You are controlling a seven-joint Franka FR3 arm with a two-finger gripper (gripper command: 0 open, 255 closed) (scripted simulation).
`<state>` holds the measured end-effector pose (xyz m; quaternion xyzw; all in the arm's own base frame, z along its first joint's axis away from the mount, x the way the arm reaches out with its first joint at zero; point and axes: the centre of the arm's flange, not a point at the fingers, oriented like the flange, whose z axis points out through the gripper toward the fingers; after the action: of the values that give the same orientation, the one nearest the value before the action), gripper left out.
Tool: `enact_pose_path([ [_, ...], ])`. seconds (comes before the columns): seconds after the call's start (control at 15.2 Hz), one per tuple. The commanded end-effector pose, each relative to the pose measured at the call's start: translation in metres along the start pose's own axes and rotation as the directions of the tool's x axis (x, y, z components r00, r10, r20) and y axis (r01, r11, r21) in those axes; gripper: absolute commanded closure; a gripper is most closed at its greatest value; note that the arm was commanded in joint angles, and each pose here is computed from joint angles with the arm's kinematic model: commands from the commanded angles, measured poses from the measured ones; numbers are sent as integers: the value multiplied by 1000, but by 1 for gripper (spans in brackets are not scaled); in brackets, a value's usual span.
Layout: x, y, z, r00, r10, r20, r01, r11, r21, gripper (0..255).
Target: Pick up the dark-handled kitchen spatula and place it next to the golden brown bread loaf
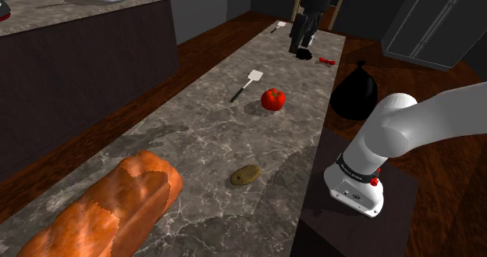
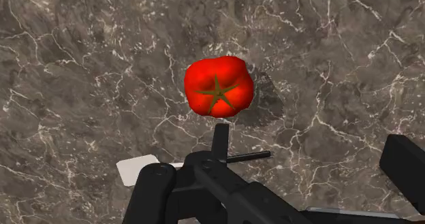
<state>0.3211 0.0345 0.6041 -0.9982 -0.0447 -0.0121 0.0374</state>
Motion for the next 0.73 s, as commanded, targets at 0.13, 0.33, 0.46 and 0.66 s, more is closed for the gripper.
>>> enact_pose_path([
  [0.13, 20, -5, 17, 994, 106, 2, -106, 994, -3, 0],
  [0.33, 51, -8, 42, 965, 263, 4, -263, 965, -7, 0],
  [0.46, 71, -7, 59, 931, 364, 5, -364, 931, -10, 0],
  [0.66, 102, -2, 85, 862, 507, 6, -507, 862, -15, 0],
])
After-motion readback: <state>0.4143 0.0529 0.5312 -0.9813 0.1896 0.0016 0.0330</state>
